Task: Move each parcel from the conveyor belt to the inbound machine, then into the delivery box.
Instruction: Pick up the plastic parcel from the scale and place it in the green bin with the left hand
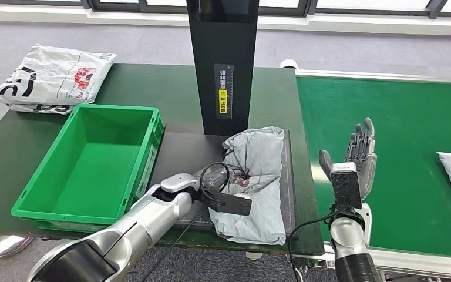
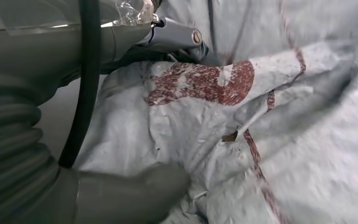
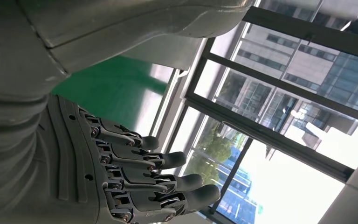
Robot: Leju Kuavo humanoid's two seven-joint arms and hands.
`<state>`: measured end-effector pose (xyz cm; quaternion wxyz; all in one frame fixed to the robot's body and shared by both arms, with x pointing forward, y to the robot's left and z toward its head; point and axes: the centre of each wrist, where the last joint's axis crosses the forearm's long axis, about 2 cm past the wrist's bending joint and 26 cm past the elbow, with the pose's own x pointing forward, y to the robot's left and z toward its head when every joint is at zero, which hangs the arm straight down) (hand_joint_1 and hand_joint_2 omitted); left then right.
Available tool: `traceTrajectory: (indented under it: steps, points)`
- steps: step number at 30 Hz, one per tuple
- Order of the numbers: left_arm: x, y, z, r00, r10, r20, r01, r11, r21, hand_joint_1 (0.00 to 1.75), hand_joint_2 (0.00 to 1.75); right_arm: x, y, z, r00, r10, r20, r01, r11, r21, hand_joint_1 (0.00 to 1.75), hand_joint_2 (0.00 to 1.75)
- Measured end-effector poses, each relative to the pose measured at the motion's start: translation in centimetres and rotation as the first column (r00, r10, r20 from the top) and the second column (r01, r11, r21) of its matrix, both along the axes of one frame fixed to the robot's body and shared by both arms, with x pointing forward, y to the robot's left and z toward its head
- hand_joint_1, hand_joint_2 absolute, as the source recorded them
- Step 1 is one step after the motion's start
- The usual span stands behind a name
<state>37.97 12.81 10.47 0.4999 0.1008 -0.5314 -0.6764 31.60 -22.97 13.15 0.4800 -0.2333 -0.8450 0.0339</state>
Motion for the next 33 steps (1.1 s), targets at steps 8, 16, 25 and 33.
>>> traceTrajectory:
  steps: [8,16,25,33]
  points:
    - [0.2,0.1,0.2,1.0,-0.012,-0.008,0.012,1.0,0.006,1.75,1.75,-0.1,0.1,0.3,1.0,0.003,0.007,-0.003,1.0,0.0,0.0,1.75]
    - [0.0,0.0,0.0,0.999,-0.04,0.024,0.042,0.995,-0.095,1.75,1.75,-0.7,0.1,0.2,1.0,0.004,-0.004,-0.004,1.0,-0.003,0.0,1.75]
    - [0.8,0.1,3.0,0.824,0.282,0.491,-0.159,0.947,-0.278,1.75,1.75,-3.6,-0.3,-0.7,1.0,-0.025,-0.01,0.025,1.0,-0.008,0.0,1.75]
    - [2.0,5.8,8.4,0.377,0.588,0.716,-0.342,0.806,-0.482,1.75,1.75,-4.5,-0.4,-1.1,0.998,-0.057,-0.004,0.057,0.998,0.016,0.0,1.75]
